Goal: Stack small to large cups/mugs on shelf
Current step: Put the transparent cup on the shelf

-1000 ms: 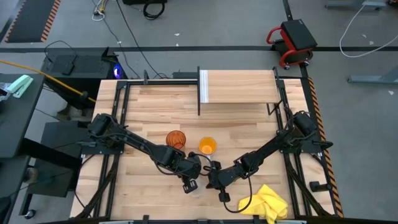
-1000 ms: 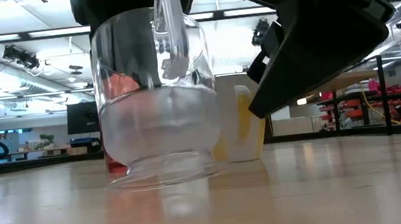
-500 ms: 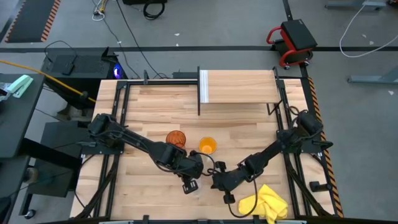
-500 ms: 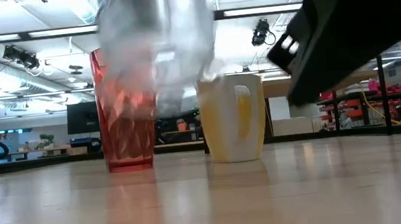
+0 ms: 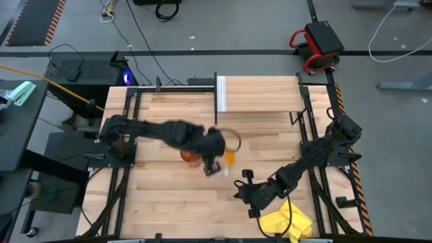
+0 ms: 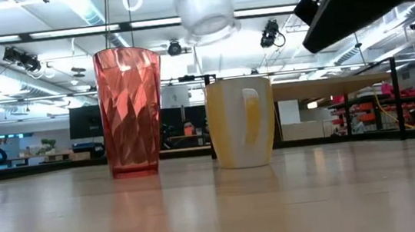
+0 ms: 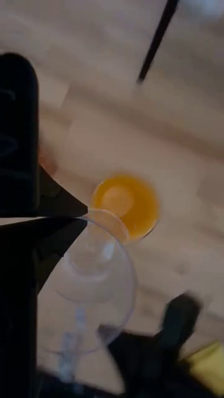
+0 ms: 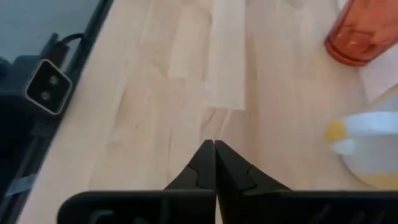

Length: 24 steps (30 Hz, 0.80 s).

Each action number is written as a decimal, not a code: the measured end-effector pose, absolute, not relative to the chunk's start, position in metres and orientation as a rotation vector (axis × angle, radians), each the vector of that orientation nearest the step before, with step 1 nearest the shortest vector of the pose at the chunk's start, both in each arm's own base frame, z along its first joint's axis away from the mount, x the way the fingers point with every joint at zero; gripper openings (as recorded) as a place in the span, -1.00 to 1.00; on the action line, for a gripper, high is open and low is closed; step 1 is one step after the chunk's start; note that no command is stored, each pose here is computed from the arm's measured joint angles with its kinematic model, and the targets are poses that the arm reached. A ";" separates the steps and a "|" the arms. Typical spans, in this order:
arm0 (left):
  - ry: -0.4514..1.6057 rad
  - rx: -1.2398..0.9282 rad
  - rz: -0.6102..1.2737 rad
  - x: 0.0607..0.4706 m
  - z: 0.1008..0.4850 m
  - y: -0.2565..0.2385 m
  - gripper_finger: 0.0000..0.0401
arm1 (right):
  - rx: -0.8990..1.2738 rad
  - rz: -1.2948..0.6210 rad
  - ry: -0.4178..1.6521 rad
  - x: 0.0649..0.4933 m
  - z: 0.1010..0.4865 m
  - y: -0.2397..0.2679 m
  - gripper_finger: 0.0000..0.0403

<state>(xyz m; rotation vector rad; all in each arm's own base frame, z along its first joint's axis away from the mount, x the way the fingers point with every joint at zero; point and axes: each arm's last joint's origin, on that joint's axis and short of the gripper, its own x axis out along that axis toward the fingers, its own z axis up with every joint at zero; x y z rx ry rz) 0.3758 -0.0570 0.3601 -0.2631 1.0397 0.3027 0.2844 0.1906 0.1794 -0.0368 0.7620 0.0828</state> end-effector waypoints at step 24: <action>0.855 0.018 0.387 0.373 0.410 0.105 -0.98 | -0.026 -0.003 0.761 0.298 0.180 0.167 -0.99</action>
